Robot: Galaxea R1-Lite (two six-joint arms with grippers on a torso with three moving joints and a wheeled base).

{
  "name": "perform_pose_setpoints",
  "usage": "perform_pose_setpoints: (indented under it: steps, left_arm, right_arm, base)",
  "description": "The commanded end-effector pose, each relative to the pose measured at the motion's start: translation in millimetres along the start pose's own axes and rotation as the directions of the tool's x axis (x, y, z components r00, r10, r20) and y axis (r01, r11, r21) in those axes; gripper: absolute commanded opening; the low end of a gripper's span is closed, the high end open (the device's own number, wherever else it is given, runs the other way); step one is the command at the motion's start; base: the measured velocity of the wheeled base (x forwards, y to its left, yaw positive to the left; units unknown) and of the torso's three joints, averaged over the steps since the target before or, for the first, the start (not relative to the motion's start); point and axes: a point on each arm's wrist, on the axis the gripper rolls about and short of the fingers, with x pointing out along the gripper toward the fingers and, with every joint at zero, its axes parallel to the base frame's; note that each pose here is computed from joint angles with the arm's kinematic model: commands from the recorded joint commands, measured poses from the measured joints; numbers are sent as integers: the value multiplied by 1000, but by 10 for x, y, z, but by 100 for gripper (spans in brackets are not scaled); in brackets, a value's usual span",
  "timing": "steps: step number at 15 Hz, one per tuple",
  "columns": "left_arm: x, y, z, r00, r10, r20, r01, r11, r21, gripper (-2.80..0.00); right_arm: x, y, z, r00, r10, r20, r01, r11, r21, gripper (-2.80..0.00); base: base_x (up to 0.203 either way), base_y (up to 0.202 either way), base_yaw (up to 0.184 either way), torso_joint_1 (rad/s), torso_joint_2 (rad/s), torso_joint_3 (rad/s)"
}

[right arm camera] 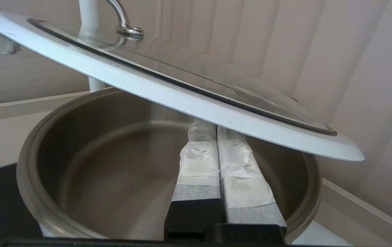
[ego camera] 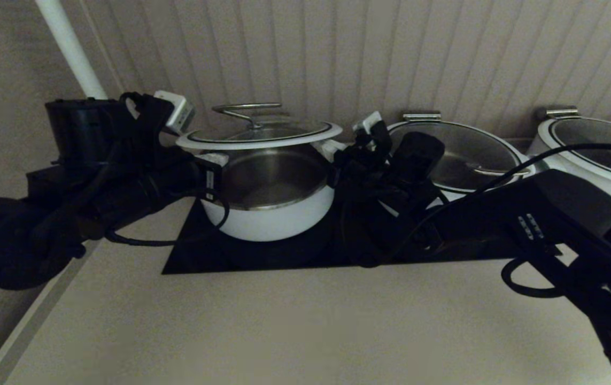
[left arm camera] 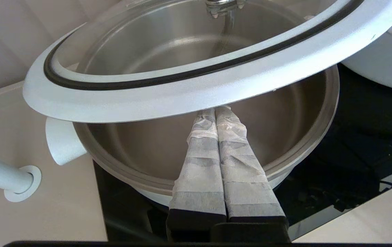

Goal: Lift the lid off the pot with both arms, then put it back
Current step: Open the pot lid completely

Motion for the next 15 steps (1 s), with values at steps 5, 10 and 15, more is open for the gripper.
perform_pose_setpoints:
  steps: [5, 10, 15]
  left_arm:
    - [60, -4, -37, 1000, 1, -10, -1, 1000, -5, -280]
    - [93, -5, -63, 1000, 9, -20, -9, 1000, -11, -280]
    - [173, 6, -14, 999, 37, -7, -37, 999, -12, -280]
  right_arm:
    - [-60, 20, 59, 1000, 3, 2, -3, 1000, -1, -280]
    - [-64, 22, 122, 1000, 5, 10, -5, 1000, -4, -280]
    - [-108, 101, 150, 1000, 20, -7, -20, 1000, 7, -280]
  base:
    - [0, 0, 0, 0, 0, 0]
    - [0, 0, 0, 0, 0, 0]
    - [0, 0, 0, 0, 0, 0]
